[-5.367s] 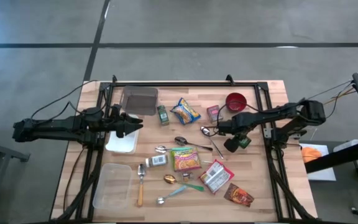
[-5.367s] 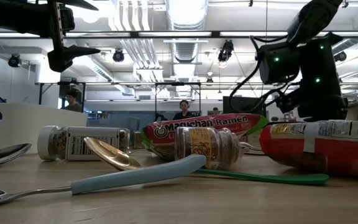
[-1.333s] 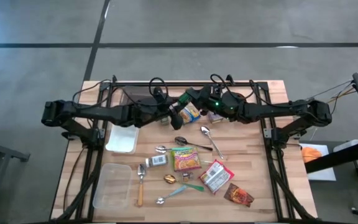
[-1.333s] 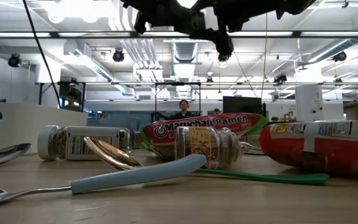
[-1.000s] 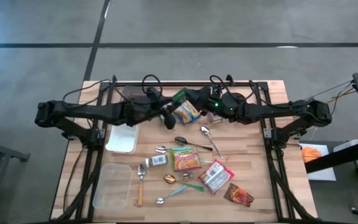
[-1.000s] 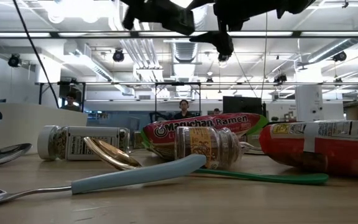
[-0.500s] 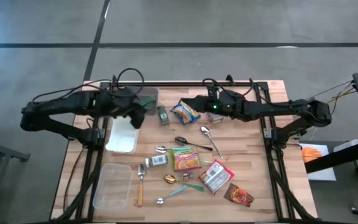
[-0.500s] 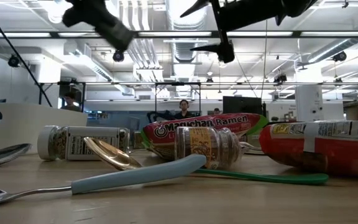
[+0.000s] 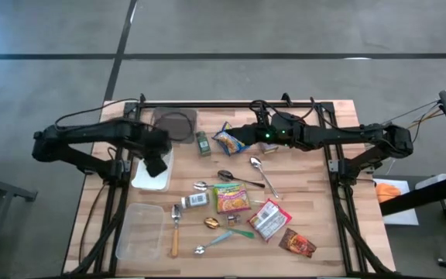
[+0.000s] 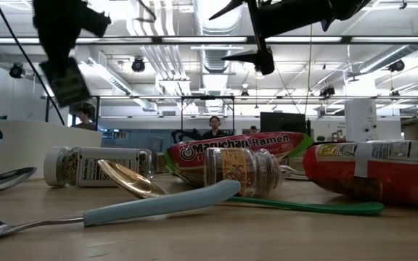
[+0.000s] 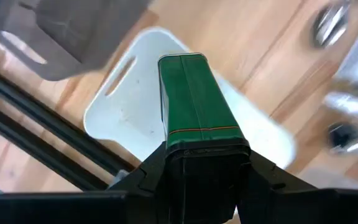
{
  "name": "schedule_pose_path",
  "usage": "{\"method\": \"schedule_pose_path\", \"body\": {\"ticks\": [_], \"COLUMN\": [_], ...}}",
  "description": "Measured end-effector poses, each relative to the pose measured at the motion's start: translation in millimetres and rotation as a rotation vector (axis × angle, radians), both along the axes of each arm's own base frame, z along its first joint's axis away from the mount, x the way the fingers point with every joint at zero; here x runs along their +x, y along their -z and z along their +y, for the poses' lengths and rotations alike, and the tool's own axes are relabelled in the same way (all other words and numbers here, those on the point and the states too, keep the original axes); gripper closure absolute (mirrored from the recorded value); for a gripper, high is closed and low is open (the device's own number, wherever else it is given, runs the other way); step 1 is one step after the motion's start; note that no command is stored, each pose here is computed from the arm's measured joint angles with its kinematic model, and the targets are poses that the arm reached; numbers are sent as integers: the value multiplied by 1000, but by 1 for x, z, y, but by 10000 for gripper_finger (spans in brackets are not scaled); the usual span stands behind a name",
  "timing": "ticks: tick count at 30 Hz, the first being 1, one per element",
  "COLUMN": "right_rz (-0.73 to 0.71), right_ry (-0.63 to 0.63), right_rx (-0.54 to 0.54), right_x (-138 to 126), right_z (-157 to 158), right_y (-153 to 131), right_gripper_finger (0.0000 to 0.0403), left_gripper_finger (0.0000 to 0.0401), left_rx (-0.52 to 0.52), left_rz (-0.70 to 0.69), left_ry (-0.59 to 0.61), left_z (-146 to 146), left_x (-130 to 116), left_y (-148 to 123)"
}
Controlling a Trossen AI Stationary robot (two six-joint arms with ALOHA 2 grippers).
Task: Pick & Place Food Item
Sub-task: Put the black seasoning can into the white bin
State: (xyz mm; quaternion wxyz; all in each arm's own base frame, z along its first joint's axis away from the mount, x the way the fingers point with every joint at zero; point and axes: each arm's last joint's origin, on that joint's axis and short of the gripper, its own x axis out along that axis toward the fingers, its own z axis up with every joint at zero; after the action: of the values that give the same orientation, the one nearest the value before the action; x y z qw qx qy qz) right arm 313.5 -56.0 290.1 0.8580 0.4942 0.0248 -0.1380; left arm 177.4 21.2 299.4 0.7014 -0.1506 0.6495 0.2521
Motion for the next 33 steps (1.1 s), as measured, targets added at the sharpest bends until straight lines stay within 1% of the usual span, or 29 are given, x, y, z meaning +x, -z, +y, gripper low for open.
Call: {"method": "schedule_pose_path", "body": {"ticks": [2,4,6,9,12,14,16,20,28,33], "right_rz": [0,-2,-6,-13,-15,-16,-16,-17,-17,-18], "right_ry": [-40,-71,-80,-83,-84,-87,-93,-104,-122,-117], "right_rx": [-2,-4,-5,-11,-7,-6,-6,-2,-6,-7], "right_x": [0,0,0,-2,-2,-2,-2,-1,-1,-1], "right_z": [1,3,4,5,6,7,9,13,18,18], "right_y": [0,-1,-2,-4,-5,-5,-5,-5,-5,-5], "right_gripper_finger": [19,19,19,19,19,19,19,19,19,19], "left_gripper_finger": [281,281,281,281,281,281,281,281,281,281], "left_rx": [-42,-116,-159,-173,-184,-195,-205,-220,-248,-270], "left_rz": [37,39,31,48,76,91,107,125,102,86], "left_ry": [19,4,-51,-178,-271,-297,-295,-305,-379,-460], "left_z": [2,6,13,29,48,59,67,76,82,83], "left_x": [-3,-8,-13,-22,-29,-32,-33,-33,-32,-32], "left_y": [18,35,50,67,78,83,86,91,95,96]}}
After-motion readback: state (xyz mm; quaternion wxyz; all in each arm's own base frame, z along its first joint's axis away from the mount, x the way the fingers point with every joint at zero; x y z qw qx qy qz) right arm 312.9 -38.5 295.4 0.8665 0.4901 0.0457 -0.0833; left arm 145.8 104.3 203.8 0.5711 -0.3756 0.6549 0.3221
